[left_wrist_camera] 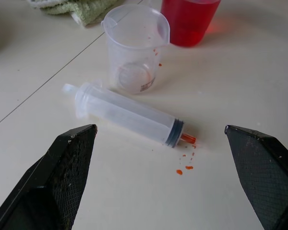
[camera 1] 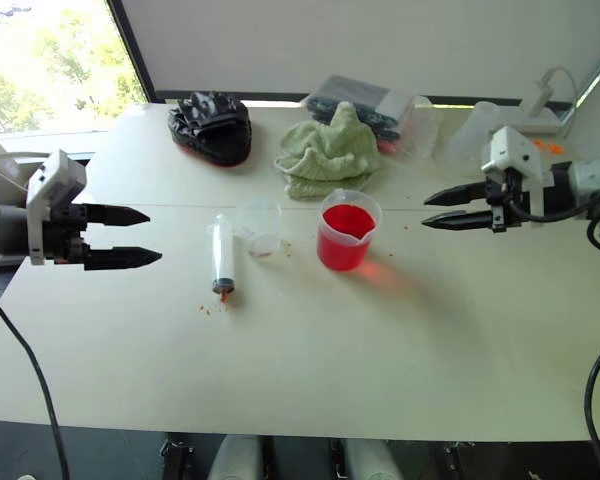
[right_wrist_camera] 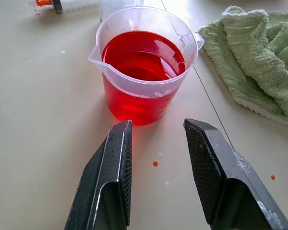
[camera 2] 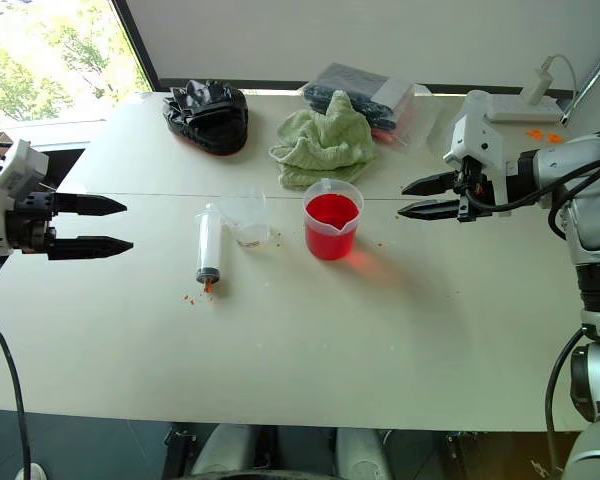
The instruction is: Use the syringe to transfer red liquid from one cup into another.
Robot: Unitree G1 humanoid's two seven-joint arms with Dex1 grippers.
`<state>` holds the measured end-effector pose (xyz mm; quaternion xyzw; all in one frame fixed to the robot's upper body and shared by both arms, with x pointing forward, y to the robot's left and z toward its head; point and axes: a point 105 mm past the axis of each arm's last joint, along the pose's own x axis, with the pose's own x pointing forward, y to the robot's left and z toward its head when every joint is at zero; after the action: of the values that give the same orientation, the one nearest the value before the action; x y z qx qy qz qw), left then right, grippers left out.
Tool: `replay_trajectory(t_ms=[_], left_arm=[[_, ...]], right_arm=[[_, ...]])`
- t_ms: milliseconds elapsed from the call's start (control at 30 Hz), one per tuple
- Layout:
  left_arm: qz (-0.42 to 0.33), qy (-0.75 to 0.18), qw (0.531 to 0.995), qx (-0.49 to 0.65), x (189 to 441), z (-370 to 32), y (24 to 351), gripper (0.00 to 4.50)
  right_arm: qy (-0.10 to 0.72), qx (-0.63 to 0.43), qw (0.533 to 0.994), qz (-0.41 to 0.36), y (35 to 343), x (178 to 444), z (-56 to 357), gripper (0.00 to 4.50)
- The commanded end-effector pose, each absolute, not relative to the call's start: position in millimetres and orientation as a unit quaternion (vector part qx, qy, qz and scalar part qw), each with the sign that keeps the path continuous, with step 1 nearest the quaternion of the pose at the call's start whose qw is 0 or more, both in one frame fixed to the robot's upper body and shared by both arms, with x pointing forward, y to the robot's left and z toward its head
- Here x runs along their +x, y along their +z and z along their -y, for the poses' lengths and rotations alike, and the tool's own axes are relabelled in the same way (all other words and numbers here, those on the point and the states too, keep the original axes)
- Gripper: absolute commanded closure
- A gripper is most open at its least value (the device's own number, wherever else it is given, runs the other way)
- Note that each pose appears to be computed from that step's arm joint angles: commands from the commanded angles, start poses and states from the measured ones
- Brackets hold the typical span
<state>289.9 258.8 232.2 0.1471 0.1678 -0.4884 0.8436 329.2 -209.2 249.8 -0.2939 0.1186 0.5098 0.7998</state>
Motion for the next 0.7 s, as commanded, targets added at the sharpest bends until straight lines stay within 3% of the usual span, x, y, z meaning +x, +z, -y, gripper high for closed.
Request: replay_trajectory(t_ms=[33, 700], left_arm=[[-0.158, -0.479, 0.848, 0.162, 289.3, -260.4, 241.6, 0.03], [-0.154, -0.471, 0.854, 0.158, 293.3, -260.1, 248.3, 0.03]], right_arm=[[0.509, -0.312, 0.798, -0.078, 271.5, 327.3, 202.5, 2.72], [0.503, -0.317, 0.801, -0.075, 272.1, 331.0, 202.0, 2.72]])
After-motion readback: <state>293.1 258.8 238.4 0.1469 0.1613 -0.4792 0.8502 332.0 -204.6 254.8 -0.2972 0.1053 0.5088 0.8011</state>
